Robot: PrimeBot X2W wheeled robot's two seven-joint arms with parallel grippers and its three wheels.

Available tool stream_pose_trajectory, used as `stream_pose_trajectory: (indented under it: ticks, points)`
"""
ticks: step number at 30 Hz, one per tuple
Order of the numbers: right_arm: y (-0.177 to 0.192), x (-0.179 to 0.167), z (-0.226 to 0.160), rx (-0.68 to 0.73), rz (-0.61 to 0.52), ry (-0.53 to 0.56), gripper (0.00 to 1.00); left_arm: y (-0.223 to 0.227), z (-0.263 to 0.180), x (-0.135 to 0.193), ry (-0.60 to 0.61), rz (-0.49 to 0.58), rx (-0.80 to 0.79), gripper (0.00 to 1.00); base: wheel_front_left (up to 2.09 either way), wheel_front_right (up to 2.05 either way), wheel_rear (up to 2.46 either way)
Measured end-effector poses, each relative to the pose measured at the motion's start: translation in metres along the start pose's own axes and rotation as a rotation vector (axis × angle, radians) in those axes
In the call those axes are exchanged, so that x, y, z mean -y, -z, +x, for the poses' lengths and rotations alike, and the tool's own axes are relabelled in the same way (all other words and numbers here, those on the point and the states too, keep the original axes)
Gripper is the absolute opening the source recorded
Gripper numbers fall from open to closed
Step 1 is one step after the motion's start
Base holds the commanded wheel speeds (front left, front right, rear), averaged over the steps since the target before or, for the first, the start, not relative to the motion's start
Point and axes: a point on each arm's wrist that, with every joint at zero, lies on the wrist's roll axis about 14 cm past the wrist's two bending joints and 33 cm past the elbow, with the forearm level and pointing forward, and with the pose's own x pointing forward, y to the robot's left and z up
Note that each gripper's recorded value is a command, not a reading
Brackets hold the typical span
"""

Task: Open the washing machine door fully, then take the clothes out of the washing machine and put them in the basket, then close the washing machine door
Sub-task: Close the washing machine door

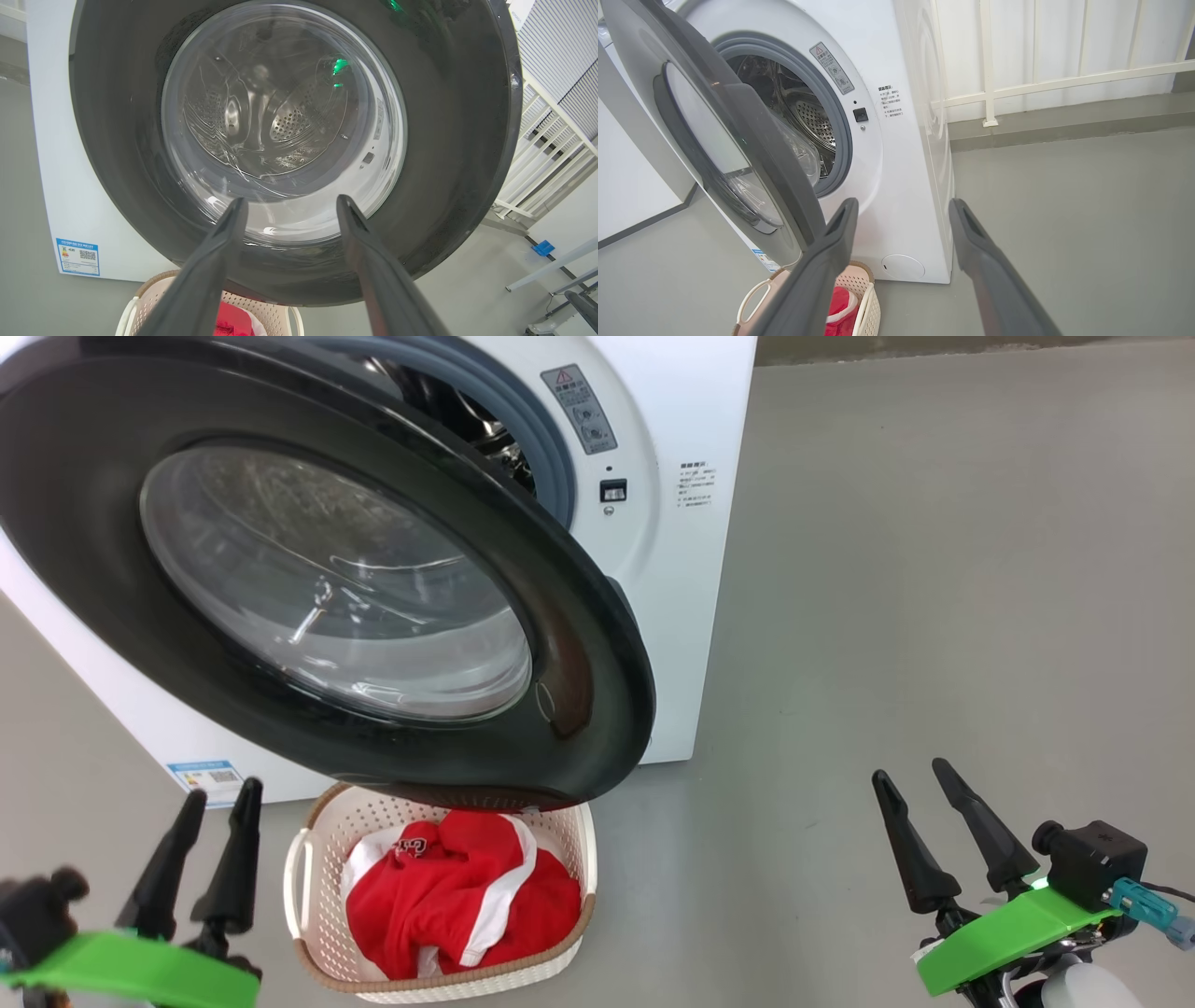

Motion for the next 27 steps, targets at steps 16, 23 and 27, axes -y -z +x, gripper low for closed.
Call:
stream_pose_trajectory:
  ticks: [16, 23, 27]
  points:
    - [0.000, 0.002, 0.000, -0.002, -0.006, 0.000, 1.00, 0.016, -0.025, -0.026, -0.124, 0.115, 0.086, 1.00, 0.00, 0.00, 0.00]
    - [-0.002, 0.001, 0.001, 0.003, -0.006, -0.002, 1.00, 0.006, -0.032, -0.028, -0.166, 0.188, 0.133, 1.00, 0.00, 0.00, 0.00]
    - [-0.002, 0.000, 0.003, 0.006, -0.006, -0.007, 1.00, 0.008, -0.036, -0.027, -0.179, 0.212, 0.142, 1.00, 0.00, 0.00, 0.00]
